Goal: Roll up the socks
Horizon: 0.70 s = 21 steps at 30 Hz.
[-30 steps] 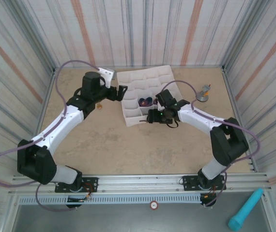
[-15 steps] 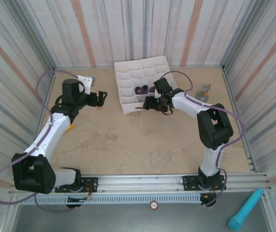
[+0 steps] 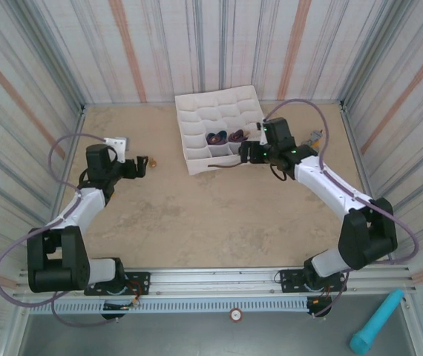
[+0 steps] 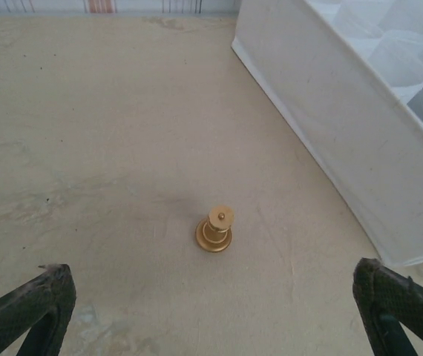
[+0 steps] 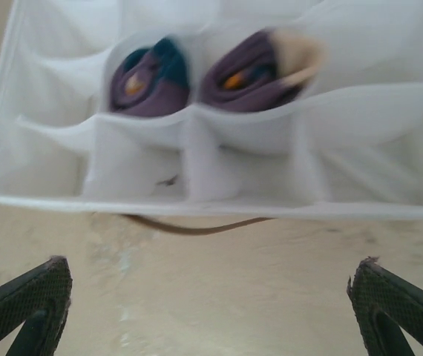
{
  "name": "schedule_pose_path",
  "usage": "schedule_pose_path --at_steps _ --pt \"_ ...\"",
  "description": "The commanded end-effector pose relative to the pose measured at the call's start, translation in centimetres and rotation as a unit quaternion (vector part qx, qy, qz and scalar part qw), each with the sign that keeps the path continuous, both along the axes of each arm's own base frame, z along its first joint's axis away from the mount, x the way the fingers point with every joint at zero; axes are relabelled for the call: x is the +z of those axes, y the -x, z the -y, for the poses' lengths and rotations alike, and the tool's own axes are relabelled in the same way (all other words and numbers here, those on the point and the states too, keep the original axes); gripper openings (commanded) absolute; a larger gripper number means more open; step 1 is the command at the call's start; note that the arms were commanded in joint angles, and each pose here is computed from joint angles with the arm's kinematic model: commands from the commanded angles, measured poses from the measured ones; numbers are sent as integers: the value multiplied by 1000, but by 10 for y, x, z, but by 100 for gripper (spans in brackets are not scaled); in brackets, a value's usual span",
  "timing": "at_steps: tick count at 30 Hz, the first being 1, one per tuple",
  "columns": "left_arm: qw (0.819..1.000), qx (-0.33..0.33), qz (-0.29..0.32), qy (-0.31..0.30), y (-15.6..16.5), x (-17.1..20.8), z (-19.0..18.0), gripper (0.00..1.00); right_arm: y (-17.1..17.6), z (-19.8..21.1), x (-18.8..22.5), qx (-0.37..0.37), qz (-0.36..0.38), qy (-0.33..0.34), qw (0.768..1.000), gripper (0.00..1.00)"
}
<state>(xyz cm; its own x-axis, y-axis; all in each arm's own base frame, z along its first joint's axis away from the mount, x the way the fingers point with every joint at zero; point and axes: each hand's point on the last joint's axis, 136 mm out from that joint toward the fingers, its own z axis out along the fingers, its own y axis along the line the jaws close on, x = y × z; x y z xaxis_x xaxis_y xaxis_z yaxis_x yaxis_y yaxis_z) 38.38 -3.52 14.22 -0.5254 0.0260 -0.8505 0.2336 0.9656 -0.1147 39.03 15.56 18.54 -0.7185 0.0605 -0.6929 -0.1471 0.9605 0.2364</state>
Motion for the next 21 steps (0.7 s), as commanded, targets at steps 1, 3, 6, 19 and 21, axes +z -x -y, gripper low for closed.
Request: schedule_pose_path --at_steps 1,3,6,19,21 --pt "998 -20 55 -12 -8 5 3 98 -8 49 -15 -44 5 42 998 100" --pt "997 -16 75 -14 -9 2 2 98 -10 73 -20 -68 17 62 996 100" --pt "997 -2 69 -20 -11 -11 -5 98 -14 102 -25 -89 45 85 991 99" --pt "995 10 100 -27 -7 -47 -8 99 -5 156 -68 -141 163 180 960 99" --pt "995 26 94 -36 -10 -49 -11 99 -6 163 -70 -161 181 163 957 99"
